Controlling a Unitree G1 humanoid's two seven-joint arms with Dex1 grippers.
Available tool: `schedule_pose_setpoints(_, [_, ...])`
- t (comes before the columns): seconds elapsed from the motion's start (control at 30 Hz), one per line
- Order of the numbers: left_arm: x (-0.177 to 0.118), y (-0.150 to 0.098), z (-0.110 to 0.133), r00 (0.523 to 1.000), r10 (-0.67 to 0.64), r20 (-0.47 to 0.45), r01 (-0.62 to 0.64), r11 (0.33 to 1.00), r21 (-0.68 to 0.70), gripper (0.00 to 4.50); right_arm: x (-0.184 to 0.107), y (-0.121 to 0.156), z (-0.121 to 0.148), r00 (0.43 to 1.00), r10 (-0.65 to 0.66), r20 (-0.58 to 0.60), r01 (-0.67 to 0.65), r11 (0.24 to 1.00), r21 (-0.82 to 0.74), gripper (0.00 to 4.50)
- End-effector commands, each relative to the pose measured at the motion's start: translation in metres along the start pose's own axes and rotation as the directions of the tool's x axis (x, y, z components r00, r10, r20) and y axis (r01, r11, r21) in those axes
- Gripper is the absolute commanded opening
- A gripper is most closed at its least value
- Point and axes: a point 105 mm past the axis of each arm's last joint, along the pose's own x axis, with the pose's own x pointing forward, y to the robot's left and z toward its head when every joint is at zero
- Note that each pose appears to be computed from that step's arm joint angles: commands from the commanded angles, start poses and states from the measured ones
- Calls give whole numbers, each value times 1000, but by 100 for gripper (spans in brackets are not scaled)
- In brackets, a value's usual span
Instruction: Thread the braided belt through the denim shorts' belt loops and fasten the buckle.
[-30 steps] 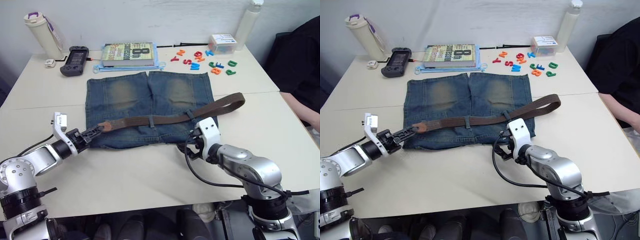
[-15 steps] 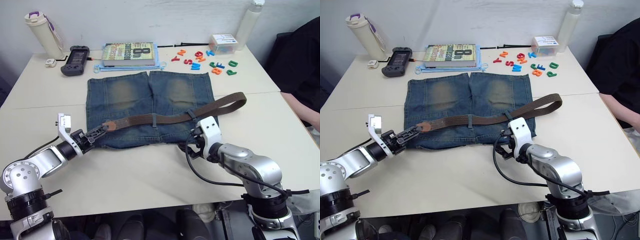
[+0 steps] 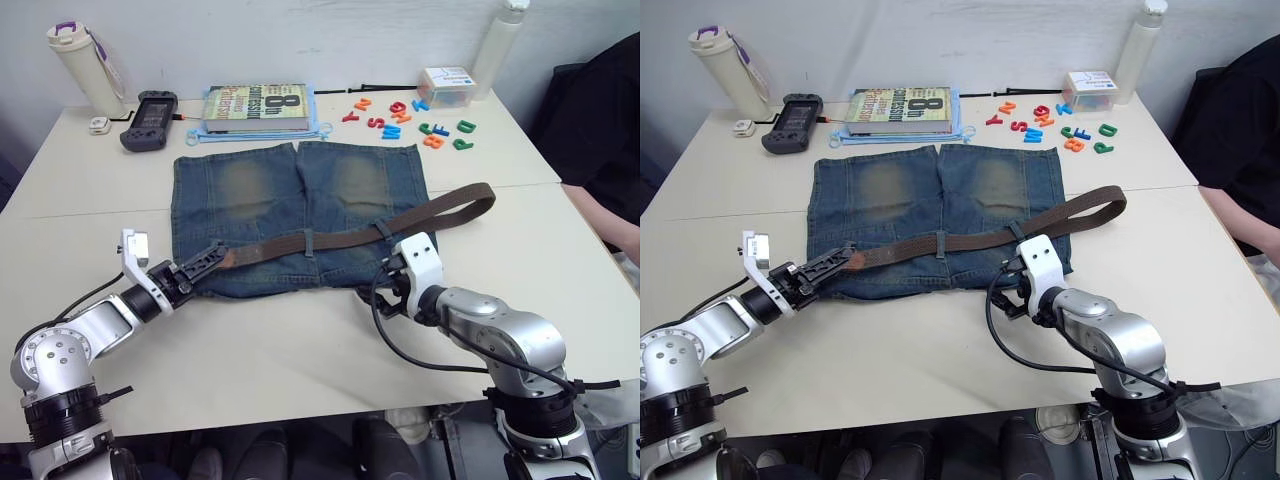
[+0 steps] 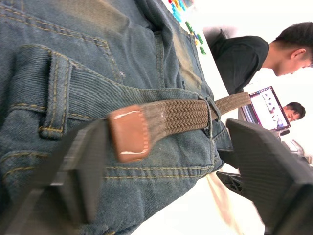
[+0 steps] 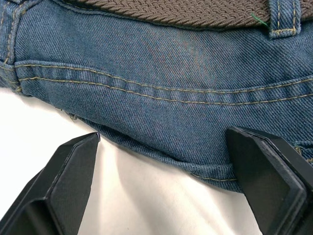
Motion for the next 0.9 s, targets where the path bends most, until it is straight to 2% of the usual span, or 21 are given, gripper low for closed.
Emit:
schedule_pose_setpoints(0.03, [-4, -13, 12, 999, -36, 40, 33, 997, 64, 444, -7, -7, 9, 999, -32, 34, 33, 999, -23, 450])
schedule_pose_setpoints(0.13, [-10, -17, 21, 997, -39, 65, 33, 994, 101, 444, -10, -7, 12, 998, -32, 45, 34, 999, -32, 450])
schedule_pose_setpoints(0.27, [-12, -21, 23, 997, -54, 52, 47, 990, 132, 444, -11, -6, 14, 998, -29, 55, 32, 998, -48, 450])
schedule_pose_setpoints(0.53, [0, -25, 9, 997, -76, 10, 74, 992, 101, 444, -11, -3, 24, 996, -21, 92, 25, 999, -48, 450])
schedule_pose_setpoints(0.67, [-3, -16, 11, 999, -36, 24, 33, 993, 110, 444, -12, -4, 25, 995, -27, 96, 32, 998, -46, 450])
schedule_pose_setpoints(0.73, [-7, -7, 22, 998, -10, 62, 4, 996, 89, 444, -13, -4, 23, 995, -31, 90, 35, 998, -44, 450])
schedule_pose_setpoints(0.9, [-11, 8, 22, 998, 44, 46, -48, 993, 105, 444, -12, -3, 20, 996, -30, 85, 34, 999, -38, 450])
